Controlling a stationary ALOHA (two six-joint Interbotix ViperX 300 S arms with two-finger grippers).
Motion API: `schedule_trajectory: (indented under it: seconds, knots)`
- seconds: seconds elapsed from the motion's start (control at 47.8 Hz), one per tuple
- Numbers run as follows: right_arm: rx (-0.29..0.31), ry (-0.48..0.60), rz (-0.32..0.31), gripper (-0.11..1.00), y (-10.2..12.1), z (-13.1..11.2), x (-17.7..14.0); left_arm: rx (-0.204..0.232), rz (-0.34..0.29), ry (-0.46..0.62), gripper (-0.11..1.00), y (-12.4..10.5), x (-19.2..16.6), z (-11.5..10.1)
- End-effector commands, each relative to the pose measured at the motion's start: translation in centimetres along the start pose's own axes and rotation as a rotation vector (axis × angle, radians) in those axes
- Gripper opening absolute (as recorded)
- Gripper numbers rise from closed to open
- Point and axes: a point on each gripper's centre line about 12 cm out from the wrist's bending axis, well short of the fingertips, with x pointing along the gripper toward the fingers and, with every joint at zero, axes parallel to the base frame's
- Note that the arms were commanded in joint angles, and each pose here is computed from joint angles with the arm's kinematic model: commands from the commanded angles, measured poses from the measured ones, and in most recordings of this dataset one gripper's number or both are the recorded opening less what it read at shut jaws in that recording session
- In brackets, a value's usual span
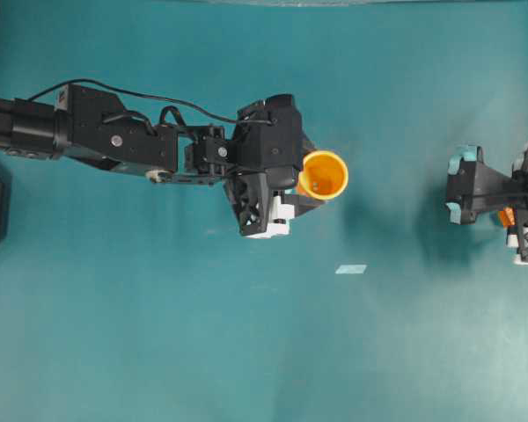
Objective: Hold the block with right arm and the cup with left arm, then put the block into the cup.
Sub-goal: 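Grasp the orange wooden block with the right gripper and lift it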
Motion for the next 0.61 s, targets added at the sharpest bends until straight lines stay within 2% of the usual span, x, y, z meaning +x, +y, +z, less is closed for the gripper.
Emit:
schedule_trajectory:
  seconds: [0.0,0.188,0.586]
  knots:
    - [0.002,-0.023,0.003,0.64,0.2,0.8,-0.5,0.001,0.004,-0.044,0.65,0.2,-0.6,1.6]
    - [0.007,-0.083,0.024,0.64,0.6,2.2,0.1,0.000,0.002,-0.046,0.65,0.1,-0.7,1.7]
    - [0.003,0.017,-0.001,0.64,0.5,1.3,1.7,-0.002,0.003,-0.032,0.65,0.2,-0.8,1.6]
